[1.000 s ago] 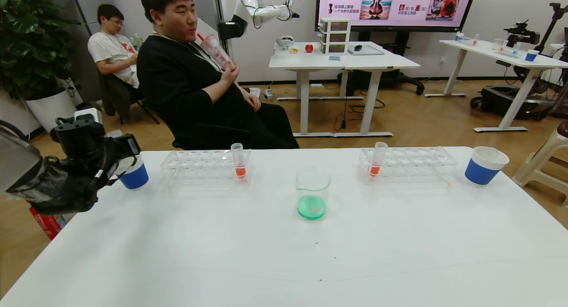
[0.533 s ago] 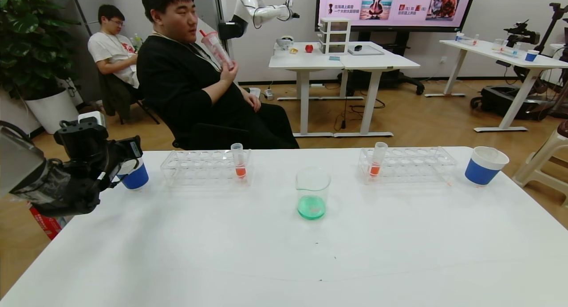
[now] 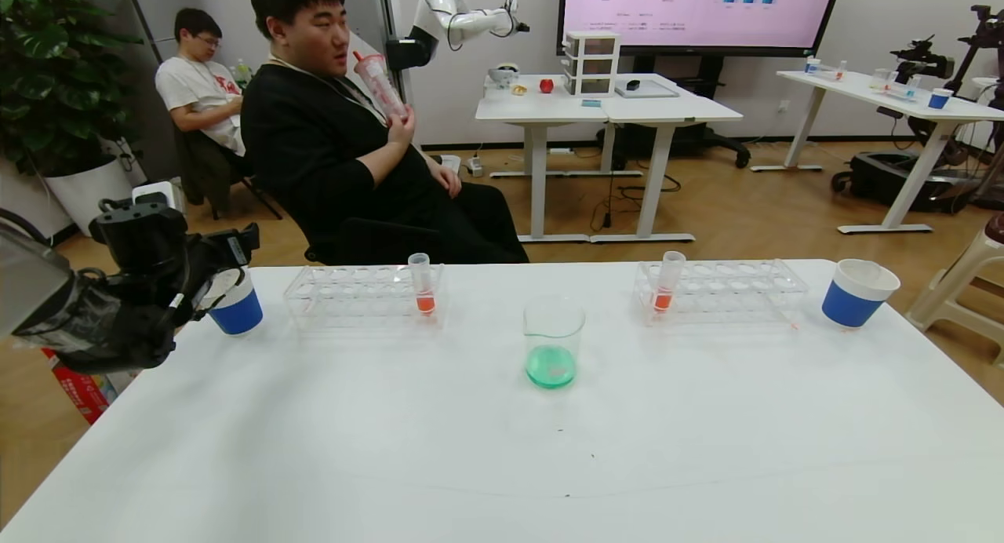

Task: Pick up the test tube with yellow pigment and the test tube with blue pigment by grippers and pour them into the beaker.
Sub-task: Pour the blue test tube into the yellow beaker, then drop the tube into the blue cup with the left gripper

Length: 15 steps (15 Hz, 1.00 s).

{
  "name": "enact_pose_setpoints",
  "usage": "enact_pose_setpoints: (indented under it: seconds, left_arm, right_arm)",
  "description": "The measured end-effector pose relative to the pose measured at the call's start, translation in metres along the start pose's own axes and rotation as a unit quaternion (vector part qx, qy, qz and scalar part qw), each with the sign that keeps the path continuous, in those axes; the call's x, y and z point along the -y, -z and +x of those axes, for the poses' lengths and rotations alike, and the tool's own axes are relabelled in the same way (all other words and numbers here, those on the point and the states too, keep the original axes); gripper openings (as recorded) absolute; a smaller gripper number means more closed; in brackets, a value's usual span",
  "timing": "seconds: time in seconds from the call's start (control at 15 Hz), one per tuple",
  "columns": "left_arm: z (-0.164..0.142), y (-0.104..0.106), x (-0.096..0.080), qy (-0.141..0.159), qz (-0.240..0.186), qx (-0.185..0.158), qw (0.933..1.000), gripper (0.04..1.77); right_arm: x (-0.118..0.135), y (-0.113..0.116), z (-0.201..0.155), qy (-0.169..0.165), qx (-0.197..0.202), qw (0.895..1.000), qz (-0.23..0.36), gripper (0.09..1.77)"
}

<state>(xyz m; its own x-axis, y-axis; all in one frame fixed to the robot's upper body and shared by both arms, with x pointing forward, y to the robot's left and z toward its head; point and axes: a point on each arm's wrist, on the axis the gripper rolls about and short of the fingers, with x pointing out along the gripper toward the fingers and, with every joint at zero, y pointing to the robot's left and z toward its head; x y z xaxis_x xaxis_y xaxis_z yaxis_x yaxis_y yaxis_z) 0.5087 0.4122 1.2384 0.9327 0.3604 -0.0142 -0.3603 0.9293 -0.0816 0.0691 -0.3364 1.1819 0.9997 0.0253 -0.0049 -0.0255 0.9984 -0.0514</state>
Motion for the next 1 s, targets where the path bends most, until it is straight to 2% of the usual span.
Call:
enact_pose_setpoints:
  seconds: [0.13,0.33,0.53,0.73,0.87,1.0]
  left_arm:
    - [-0.007,-0.014,0.027,0.032,-0.004,0.015,0.9994,1.75]
    - [-0.026,-0.029,0.078,0.089,-0.003,0.005,0.996,1.75]
    - [-0.047,-0.046,0.121,0.119,-0.007,0.016,0.9928,1.75]
    - [-0.071,-0.075,0.134,0.143,-0.013,0.034,0.9891,1.75]
    - [-0.092,-0.098,0.132,0.152,-0.013,0.044,0.9873,1.75]
    - [-0.116,-0.123,0.122,0.155,-0.001,0.067,0.9856,1.75]
  right_arm:
    - [0.0,0.0,0.0,0.0,0.0,1.0,0.0,1.74]
    - [0.0,0.0,0.0,0.0,0.0,1.0,0.0,1.74]
    - [0.0,0.0,0.0,0.0,0.0,1.0,0.0,1.74]
    - [0.0,0.0,0.0,0.0,0.0,1.0,0.0,1.74]
    - [0.0,0.0,0.0,0.0,0.0,1.0,0.0,1.74]
    - [0.0,0.0,0.0,0.0,0.0,1.0,0.0,1.74]
